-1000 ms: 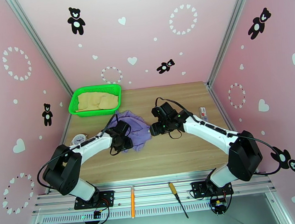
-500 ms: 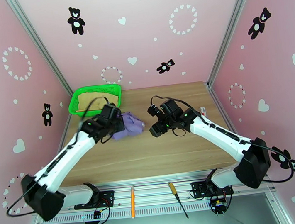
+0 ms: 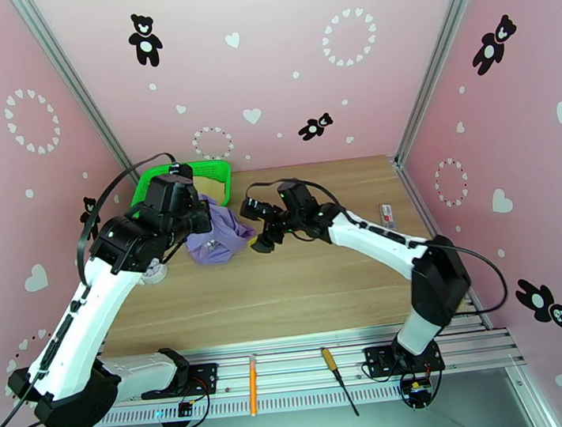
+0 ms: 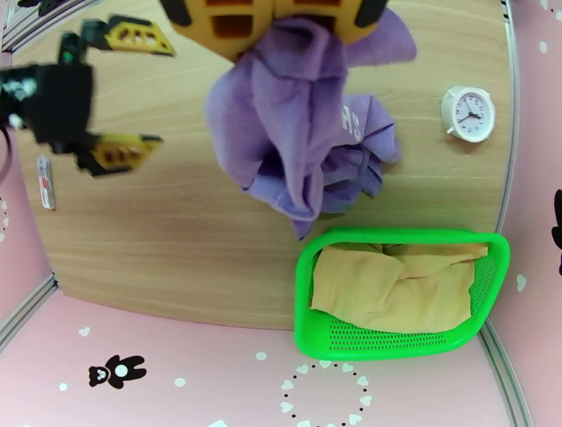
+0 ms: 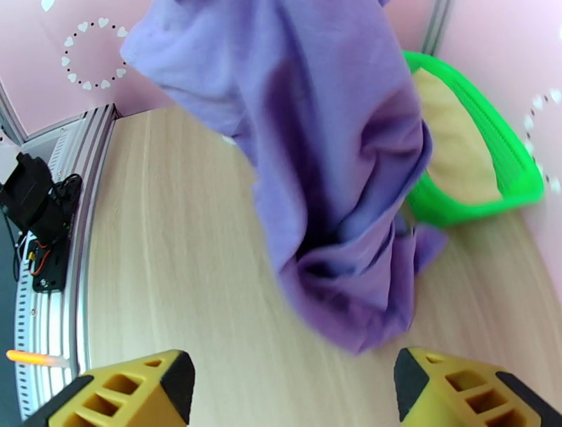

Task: Fold and stack the mixed laundry pile

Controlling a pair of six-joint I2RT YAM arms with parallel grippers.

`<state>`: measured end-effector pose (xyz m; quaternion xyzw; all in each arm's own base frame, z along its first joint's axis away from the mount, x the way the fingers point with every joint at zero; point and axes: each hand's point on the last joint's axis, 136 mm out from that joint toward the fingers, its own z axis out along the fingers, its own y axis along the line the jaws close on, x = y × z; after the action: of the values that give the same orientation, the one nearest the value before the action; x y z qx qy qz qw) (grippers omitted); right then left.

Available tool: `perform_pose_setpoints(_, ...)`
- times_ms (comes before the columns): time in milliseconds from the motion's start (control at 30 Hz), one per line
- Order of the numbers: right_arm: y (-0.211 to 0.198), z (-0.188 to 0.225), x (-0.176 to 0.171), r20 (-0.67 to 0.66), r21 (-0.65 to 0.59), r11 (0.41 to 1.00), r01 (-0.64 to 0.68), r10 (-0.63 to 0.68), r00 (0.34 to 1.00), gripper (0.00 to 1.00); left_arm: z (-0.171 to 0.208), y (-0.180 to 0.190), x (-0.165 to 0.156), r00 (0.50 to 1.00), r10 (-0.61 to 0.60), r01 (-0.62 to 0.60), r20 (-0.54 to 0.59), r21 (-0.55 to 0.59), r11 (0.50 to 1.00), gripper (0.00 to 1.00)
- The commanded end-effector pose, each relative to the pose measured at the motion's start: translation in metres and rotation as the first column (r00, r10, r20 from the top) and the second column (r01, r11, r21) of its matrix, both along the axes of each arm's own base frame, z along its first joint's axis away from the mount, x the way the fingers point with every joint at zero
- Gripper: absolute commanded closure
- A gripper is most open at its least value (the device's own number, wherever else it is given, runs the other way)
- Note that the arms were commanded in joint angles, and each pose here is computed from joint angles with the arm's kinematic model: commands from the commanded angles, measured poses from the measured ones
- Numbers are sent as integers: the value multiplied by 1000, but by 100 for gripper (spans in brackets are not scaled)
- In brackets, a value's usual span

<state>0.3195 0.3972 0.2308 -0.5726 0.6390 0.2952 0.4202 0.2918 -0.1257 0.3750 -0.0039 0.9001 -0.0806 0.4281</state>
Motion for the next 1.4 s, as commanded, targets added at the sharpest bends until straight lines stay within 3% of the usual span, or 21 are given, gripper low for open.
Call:
perform_pose_setpoints(0,20,36,7,89,94,992,-82,73,993,20,24,3,-20,997,-77,77,28,10,997,100)
perform_pose_setpoints(133,25,47,8,109,77,984,-160,151,983,20,13,15,-42,997,-76,77,-27,21,997,100)
perform_pose_setpoints(300,36,27,1,-21,16,951,-308,309,951,22,-34,45,-59,988,77,-68,-130,79,995,100)
perform_pose_setpoints(433,46,6,-13,-117,31,947,-321,322,939,23,-48,54,-63,982,135,-127,-129,72,989,100)
perform_pose_setpoints(533,53,-9,-26,-156,25,962,-272,273,949,22,-43,57,-62,982,157,-152,-106,56,987,100)
perform_pose_setpoints(633,61,-30,-22,-208,-33,994,-108,98,973,21,-37,58,-60,983,167,-163,-82,46,985,100)
perform_pose_setpoints(800,70,-56,-20,-361,-47,994,100,-110,926,21,-37,53,-56,984,155,-153,-84,36,988,100)
perform_pose_setpoints(1133,64,-65,-21,-414,-84,956,282,-291,862,22,-36,52,-56,987,146,-144,-74,26,989,100)
perform_pose_setpoints(1267,71,-70,-15,-459,-69,944,324,-318,829,28,-34,53,-58,987,144,-143,-66,21,989,100)
perform_pose_setpoints(1367,76,-70,-16,-489,-57,945,323,-309,816,37,-35,54,-59,987,145,-144,-67,23,989,100)
